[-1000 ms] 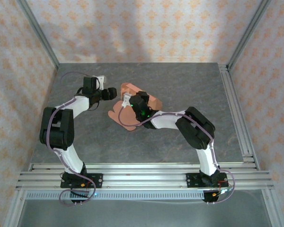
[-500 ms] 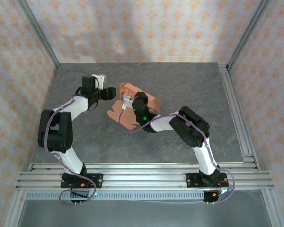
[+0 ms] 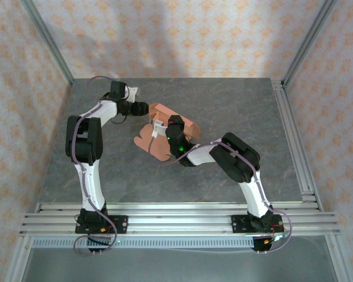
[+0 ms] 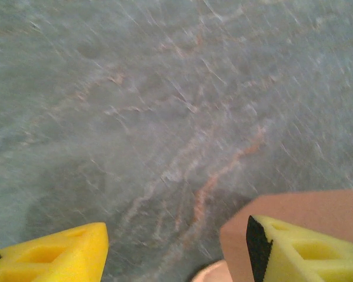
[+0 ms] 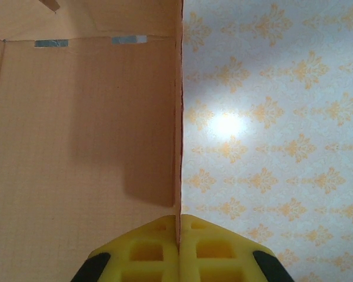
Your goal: Fold the paper box
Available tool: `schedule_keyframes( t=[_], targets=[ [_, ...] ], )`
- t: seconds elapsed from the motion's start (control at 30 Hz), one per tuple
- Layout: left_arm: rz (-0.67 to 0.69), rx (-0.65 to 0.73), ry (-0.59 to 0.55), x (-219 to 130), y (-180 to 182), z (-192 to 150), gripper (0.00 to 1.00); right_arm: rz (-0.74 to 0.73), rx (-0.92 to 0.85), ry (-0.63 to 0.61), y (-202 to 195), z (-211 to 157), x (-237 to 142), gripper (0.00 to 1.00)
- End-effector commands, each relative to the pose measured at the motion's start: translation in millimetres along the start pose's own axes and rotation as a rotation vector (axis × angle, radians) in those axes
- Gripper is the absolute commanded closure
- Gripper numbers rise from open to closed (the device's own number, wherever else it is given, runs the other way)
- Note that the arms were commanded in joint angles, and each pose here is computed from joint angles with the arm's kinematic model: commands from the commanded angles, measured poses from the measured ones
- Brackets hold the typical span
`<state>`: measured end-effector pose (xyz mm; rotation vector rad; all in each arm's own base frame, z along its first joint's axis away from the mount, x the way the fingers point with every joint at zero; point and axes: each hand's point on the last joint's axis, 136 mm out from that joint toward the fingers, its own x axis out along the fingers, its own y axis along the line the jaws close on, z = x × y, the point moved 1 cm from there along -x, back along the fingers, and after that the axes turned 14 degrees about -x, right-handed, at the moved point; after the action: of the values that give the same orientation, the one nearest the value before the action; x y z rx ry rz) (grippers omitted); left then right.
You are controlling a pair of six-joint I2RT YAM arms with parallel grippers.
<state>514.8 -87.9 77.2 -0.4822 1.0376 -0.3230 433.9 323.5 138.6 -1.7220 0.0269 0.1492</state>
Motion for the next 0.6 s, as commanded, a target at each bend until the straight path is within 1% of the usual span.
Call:
schedule_keyframes(
  t=[0.0, 0.17, 0.57],
  targets=[
    [-0.087, 0.073, 0.034, -12, -30, -9, 0.35, -0.007, 0.030, -0.001, -4, 2, -3, 1.00],
    [-0.109, 0.080, 0.018, -17, -35, -18, 0.35, -0.005, 0.035, -0.002, -6, 3, -1, 1.00],
    [-0.136, 0.106, 0.038, -22, -41, -28, 0.35, 0.014, 0.048, -0.012, -7, 5, 0, 1.00]
  ],
)
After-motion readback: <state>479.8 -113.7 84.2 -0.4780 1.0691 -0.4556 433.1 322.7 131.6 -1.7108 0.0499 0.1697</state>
